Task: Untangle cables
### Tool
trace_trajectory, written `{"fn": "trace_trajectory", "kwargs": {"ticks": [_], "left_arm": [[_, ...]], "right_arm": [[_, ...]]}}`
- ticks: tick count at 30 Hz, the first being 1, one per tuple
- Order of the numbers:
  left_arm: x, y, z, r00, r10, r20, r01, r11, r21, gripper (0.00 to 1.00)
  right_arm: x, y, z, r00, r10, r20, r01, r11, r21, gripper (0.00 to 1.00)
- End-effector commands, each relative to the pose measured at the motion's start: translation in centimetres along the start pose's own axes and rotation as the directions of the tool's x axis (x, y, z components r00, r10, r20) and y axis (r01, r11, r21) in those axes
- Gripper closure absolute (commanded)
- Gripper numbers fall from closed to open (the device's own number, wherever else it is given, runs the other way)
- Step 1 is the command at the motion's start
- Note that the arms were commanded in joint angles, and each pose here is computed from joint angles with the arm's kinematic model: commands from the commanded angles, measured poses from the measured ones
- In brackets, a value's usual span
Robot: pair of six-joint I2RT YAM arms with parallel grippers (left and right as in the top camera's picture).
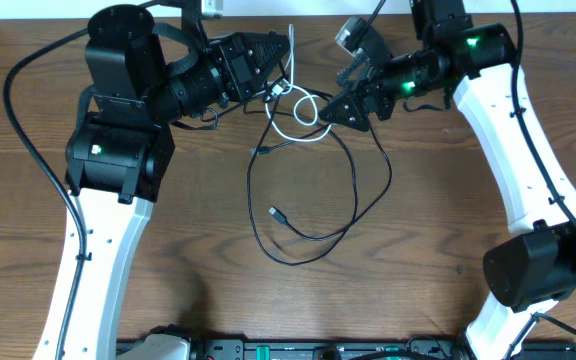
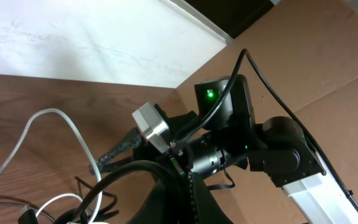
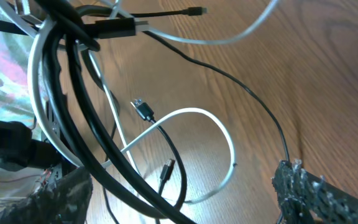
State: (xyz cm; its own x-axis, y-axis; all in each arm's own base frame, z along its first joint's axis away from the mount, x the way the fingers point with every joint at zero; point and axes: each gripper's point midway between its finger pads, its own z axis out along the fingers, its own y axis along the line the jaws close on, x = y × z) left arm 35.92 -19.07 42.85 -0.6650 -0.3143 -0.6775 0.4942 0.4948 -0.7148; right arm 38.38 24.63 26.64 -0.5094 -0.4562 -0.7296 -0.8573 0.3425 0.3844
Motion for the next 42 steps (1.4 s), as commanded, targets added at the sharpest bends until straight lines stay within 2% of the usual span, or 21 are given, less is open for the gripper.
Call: {"fn": "trace_trajectory", "kwargs": {"ticks": [1,3,6,7,10,12,14,16,20,24,28,33,36,42], "left_arm": [[-0.2,-1.3,-0.2,1.0,0.016,0.003,-0.017,0.999,0.027,0.93],[0.1,-1.5,-0.1,1.0,0.016,-0.005,-0.016,0.999,0.031,0.92],[0.4,-1.6,0.1,1.0,0.013,-0.015,-0.012,0.999,0.033,0.93],[0.5,-1.5,0.1,1.0,0.007,-0.019,-0.007,1.0,0.03,0.93],[0.6,-1.4,0.1,1.0,0.002,-0.024,-0.002,1.0,0.026,0.93],[0.7,-1.3,0.1,1.0,0.012,-0.026,-0.012,1.0,0.024,0.93],[0.9,-1.1,0.1,0.998,0.045,-0.032,-0.045,0.999,0.018,0.92],[1.1,-0.5,0.1,0.996,0.087,-0.037,-0.087,0.996,-0.009,0.93],[1.4,4.3,-0.6,0.998,0.065,-0.02,-0.068,0.963,-0.26,0.93],[1.6,10.1,-3.3,0.999,0.042,0.017,-0.024,0.822,-0.569,0.92],[2.0,13.3,-6.1,0.999,0.052,0.013,-0.025,0.674,-0.738,0.92],[2.6,15.6,-9.0,0.999,0.045,-0.001,-0.024,0.527,-0.85,0.93],[3.1,16.4,-10.3,0.999,0.036,-0.018,-0.033,0.467,-0.884,0.92],[3.3,17.6,-12.4,0.999,0.033,-0.032,-0.042,0.37,-0.928,0.93]], "right_arm": [[0.4,0.3,1.5,1.0,-0.015,-0.019,0.014,0.999,-0.035,0.13],[0.5,0.2,2.0,1.0,-0.014,-0.024,0.013,0.999,-0.041,0.17],[0.4,0.0,2.2,1.0,0.003,-0.019,-0.004,0.999,-0.039,0.31],[0.0,-0.1,2.3,1.0,0.018,-0.009,-0.018,0.999,-0.033,0.44],[-0.3,-1.2,2.2,0.997,0.082,0.0,-0.082,0.996,0.016,0.68],[0.0,-3.2,1.8,0.983,0.185,-0.004,-0.183,0.975,0.123,0.85],[1.1,-5.8,1.0,0.948,0.319,0.004,-0.308,0.912,0.27,0.98],[2.8,-8.1,-0.2,0.896,0.444,0.025,-0.413,0.81,0.416,0.99],[6.2,-10.7,-2.9,0.816,0.576,0.05,-0.486,0.635,0.6,0.99],[9.5,-12.5,-6.3,0.738,0.668,0.094,-0.508,0.458,0.73,0.99],[12.0,-13.7,-9.5,0.685,0.716,0.133,-0.501,0.331,0.8,0.99],[14.4,-14.4,-12.6,0.614,0.763,0.202,-0.502,0.181,0.846,0.99],[15.9,-14.8,-14.7,0.576,0.776,0.255,-0.478,0.067,0.876,0.99],[18.9,-14.8,-17.3,0.498,0.804,0.323,-0.445,-0.082,0.892,0.99]]}}
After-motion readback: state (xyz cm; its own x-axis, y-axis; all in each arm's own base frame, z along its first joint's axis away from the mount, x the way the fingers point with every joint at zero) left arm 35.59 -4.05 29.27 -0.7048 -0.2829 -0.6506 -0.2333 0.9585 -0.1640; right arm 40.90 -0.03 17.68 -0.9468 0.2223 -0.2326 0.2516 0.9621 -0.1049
